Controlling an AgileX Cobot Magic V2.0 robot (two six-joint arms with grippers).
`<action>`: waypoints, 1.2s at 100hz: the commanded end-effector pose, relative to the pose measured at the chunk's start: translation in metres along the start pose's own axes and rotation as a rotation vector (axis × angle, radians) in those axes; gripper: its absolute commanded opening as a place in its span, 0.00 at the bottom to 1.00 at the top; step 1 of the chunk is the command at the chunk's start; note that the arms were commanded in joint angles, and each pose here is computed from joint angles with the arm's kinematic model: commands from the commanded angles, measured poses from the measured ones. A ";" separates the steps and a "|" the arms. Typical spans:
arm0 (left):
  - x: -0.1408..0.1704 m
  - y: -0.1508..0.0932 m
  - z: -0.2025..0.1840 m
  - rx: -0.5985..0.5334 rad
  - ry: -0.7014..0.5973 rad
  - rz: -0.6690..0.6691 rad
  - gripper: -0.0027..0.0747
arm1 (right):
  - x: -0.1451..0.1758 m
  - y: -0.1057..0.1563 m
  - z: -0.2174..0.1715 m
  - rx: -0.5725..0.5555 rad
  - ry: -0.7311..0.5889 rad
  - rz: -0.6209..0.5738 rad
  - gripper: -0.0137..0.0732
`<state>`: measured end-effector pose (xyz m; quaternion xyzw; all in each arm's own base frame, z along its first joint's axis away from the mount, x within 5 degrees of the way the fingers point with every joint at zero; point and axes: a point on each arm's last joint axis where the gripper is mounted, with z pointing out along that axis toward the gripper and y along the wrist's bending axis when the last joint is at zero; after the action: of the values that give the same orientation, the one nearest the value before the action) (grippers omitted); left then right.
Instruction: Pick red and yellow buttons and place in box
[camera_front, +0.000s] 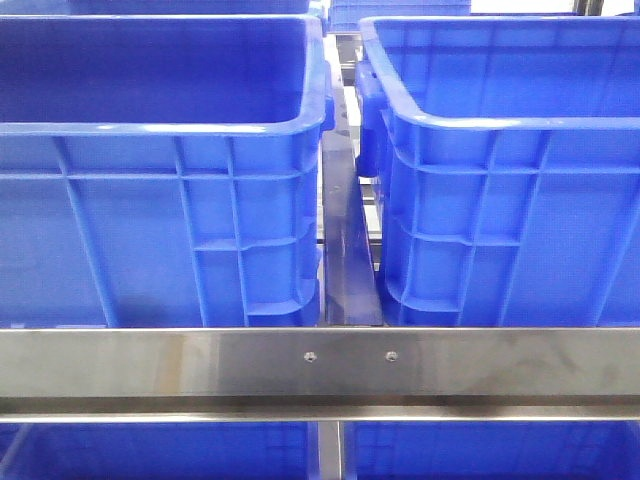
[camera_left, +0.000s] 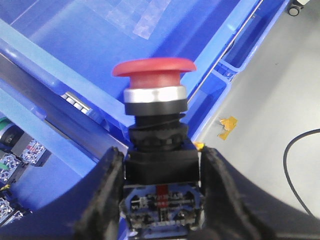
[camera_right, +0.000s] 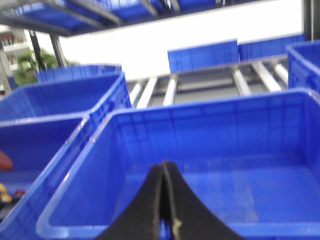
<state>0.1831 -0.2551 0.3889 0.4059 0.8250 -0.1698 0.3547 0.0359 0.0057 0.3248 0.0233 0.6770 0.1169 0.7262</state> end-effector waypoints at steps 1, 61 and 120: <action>-0.013 -0.002 -0.023 0.010 -0.122 0.003 0.01 | -0.026 0.006 0.009 0.002 0.067 0.008 0.08; -0.013 -0.002 -0.023 0.010 -0.124 0.003 0.01 | -0.038 0.014 0.052 -0.012 0.293 0.133 0.24; -0.013 -0.002 -0.023 0.011 -0.126 0.003 0.01 | -0.036 0.035 0.072 -0.203 0.351 0.466 0.66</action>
<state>0.1831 -0.2551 0.3889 0.4059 0.8250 -0.1698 0.3547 0.0879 0.0377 0.3578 0.0860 0.7784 0.3187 0.5340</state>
